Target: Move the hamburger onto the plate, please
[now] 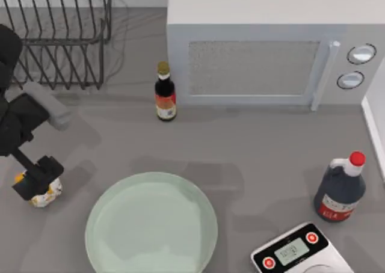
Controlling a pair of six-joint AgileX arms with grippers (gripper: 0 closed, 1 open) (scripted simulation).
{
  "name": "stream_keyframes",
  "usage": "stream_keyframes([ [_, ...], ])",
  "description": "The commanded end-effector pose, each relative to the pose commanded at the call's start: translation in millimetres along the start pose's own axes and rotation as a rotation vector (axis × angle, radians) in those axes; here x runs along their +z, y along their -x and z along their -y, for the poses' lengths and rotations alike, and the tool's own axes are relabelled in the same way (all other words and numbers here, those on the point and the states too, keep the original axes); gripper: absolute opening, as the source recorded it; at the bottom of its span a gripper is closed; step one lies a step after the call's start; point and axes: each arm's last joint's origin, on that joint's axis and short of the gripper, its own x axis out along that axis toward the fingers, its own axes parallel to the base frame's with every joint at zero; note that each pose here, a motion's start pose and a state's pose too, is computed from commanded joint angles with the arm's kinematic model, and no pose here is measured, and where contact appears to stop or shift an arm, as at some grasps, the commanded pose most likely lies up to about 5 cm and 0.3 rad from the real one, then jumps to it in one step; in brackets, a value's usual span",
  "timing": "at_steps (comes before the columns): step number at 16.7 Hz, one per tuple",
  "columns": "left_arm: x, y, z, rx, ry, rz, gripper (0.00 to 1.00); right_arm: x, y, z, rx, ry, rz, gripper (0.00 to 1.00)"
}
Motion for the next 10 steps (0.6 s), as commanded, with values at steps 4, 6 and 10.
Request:
stream_keyframes([
  [4, 10.2, -6.3, -6.8, -0.033, -0.037, -0.042, 1.00, 0.0, 0.0, 0.0, 0.000, 0.000, 0.000, 1.00],
  [6, 10.2, -6.3, -6.8, -0.033, -0.037, -0.042, 1.00, 0.0, 0.0, 0.0, 0.000, 0.000, 0.000, 1.00],
  [10, 9.1, -11.3, -7.1, -0.034, -0.035, -0.044, 1.00, 0.0, 0.0, 0.0, 0.000, 0.000, 0.000, 1.00],
])
